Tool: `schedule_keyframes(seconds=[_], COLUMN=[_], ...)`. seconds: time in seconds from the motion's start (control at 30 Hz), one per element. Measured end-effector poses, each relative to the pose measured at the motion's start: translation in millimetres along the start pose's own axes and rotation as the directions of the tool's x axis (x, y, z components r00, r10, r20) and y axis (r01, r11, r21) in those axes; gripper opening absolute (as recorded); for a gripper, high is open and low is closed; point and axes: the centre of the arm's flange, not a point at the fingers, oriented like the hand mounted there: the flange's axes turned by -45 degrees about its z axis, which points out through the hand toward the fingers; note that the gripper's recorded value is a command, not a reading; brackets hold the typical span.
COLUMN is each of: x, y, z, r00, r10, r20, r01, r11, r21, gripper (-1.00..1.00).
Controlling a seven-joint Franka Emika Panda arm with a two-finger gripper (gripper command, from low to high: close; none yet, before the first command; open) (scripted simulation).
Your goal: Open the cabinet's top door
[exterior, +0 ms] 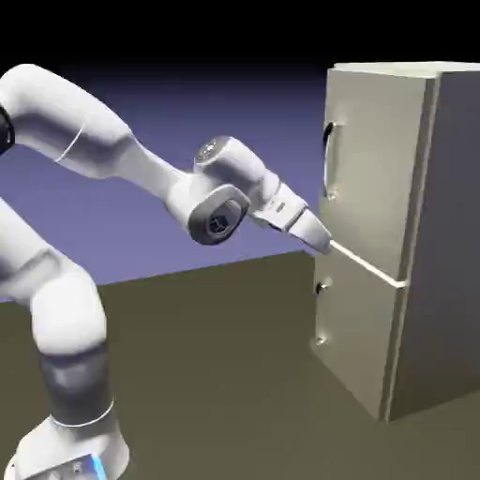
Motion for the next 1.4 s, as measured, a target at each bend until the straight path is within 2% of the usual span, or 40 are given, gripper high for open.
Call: schedule_keyframes(seconds=[0.4, 0.8, 1.1, 1.4], x=[41.2, 51.7, 50.3, 45.3], y=[8.5, -30.8, -77.5, -116.4], z=[-93.8, -152.0, -150.0, -102.3], r00=[0.96, 0.88, 0.822, 0.778], r10=[0.176, 0.225, 0.189, 0.108], r20=[-0.217, -0.419, -0.537, -0.619], r01=[-0.185, -0.244, -0.21, -0.134], r11=[0.982, 0.97, 0.978, 0.991], r21=[-0.021, 0.01, 0.022, 0.005], gripper=[1.0, 1.0, 1.0, 1.0])
